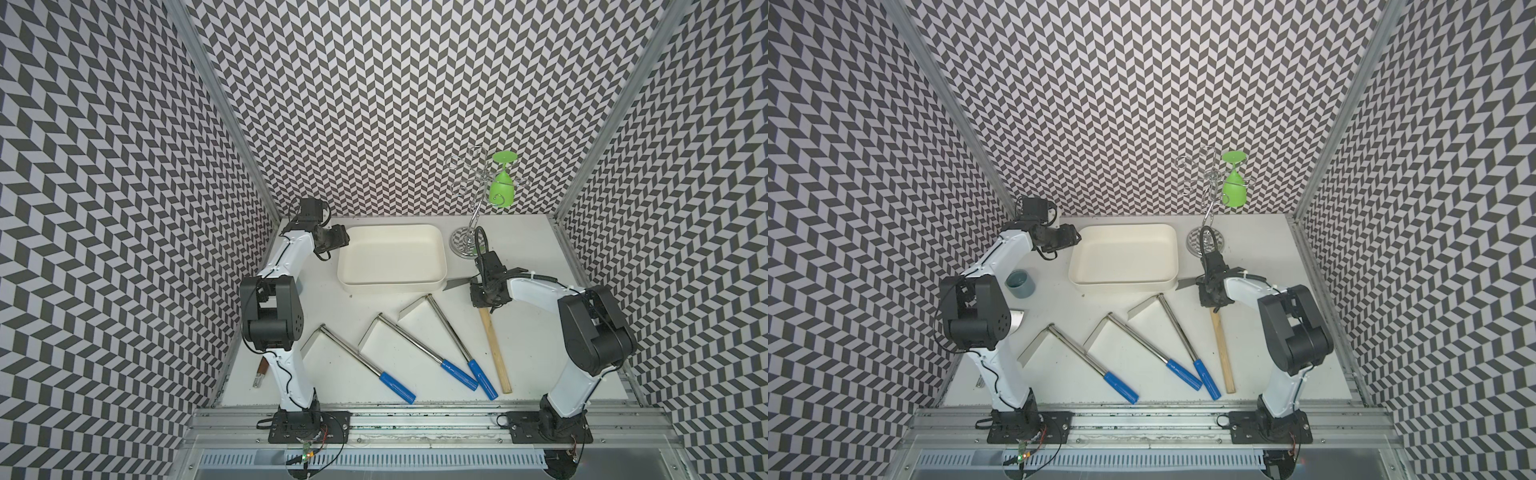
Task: Put the small hoe into the storage box
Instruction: Pick up the hoe from the center of the board.
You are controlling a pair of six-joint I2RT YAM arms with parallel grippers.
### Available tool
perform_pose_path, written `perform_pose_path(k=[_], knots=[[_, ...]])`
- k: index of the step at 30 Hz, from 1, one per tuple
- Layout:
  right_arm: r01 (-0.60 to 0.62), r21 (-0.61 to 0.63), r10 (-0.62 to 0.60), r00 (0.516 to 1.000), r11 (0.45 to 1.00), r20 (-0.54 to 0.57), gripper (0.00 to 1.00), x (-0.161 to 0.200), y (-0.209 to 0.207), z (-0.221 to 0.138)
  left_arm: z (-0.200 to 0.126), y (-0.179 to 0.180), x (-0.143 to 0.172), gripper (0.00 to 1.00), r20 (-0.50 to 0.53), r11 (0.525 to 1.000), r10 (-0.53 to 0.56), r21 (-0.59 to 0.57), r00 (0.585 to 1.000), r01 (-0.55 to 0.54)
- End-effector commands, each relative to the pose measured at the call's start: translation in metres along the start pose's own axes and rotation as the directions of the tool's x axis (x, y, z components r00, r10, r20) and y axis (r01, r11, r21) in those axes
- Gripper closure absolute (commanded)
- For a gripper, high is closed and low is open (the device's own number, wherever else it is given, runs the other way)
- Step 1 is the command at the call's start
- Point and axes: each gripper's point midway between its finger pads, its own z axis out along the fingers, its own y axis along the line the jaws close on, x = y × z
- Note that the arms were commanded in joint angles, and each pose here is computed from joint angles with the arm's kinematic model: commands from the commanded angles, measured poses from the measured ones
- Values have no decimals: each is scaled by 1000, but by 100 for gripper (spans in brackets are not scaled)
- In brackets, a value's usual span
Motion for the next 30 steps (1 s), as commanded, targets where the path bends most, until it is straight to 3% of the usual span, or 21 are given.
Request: perform_pose_path(k=[1,10,15,19,25,30], knots=[[32,40,-35,997,999,74,84,-11,-6,-16,-18,-11,-14,33,55,999,5,35,998,-7],[49,72,-59,987,996,149,89,-19,-11,-62,-20,-8,-13,33,60,998,-17,55,998,14],[88,76,-105,959,993,263,95,-39,3,-119,-25,-11,-18,33,75,997,-28,77,997,22],[216,114,-244,877,970,413,100,-70,33,-171,-32,-18,-28,33,101,990,-53,139,993,39],[341,213,-399,701,915,591,100,-145,76,-228,-53,-24,-54,33,176,967,-126,242,976,81],[345,164,-359,637,924,683,100,-207,115,-250,-66,-13,-60,33,197,956,-195,258,961,141]])
